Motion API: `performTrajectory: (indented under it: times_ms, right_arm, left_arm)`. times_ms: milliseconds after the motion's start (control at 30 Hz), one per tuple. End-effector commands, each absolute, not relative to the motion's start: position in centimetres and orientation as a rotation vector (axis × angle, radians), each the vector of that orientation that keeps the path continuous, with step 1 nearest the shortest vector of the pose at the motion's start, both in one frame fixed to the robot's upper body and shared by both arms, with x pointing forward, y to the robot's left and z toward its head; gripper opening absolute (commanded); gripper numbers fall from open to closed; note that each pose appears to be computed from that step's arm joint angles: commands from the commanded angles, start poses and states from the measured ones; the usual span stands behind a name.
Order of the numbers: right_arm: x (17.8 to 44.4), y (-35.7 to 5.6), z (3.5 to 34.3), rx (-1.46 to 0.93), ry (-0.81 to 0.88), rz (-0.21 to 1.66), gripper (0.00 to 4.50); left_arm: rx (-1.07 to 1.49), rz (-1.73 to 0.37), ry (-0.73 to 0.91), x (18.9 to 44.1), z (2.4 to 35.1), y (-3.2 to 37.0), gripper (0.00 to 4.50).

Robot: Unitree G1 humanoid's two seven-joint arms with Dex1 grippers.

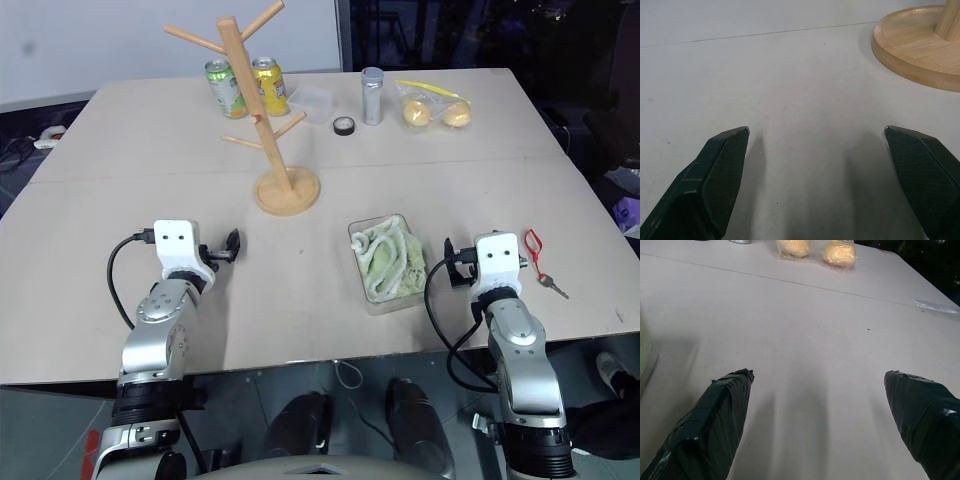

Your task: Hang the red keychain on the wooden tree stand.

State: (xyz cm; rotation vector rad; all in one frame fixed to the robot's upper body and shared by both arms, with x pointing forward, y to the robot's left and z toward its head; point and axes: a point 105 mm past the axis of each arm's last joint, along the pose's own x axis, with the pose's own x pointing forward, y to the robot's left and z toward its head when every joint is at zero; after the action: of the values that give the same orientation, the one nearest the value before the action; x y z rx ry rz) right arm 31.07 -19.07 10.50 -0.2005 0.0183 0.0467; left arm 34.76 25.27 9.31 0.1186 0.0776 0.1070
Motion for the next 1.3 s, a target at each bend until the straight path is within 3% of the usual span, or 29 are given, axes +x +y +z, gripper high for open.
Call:
performTrajectory:
  times_ms: [33, 133, 300, 400, 533, 900, 1300]
  right_arm:
    - [31.2, -18.6, 13.2, -0.225, -0.062, 0.089, 4.48]
    - [31.4, -17.8, 15.5, -0.265, -0.082, 0.205, 4.48]
    - [30.8, -16.1, 16.4, -0.243, 0.064, 0.459, 4.48]
    - [30.4, -15.5, 16.6, -0.073, 0.218, 0.55, 4.48]
    - [30.4, -14.9, 16.6, 0.039, 0.324, 0.597, 4.48]
    - [30.1, -13.6, 15.2, 0.123, 0.519, 0.634, 4.48]
    - [30.8, -11.6, 13.5, 0.09, 0.573, 0.656, 4.48]
  left_arm:
    - [0.102, -0.011, 0.009, 34.9, 12.2, 24.5, 4.5]
    - [0.068, -0.316, 0.012, 34.7, 14.2, 21.8, 4.5]
    - [0.162, -0.748, 0.064, 32.3, 17.5, 18.1, 4.5]
    - [0.198, -1.018, 0.074, 29.8, 20.7, 15.9, 4.5]
    - [0.208, -1.202, 0.094, 28.1, 22.3, 13.9, 4.5]
    - [0.249, -1.303, 0.111, 27.0, 21.6, 12.2, 4.5]
    - [0.258, -1.313, 0.091, 26.7, 21.9, 12.0, 4.5]
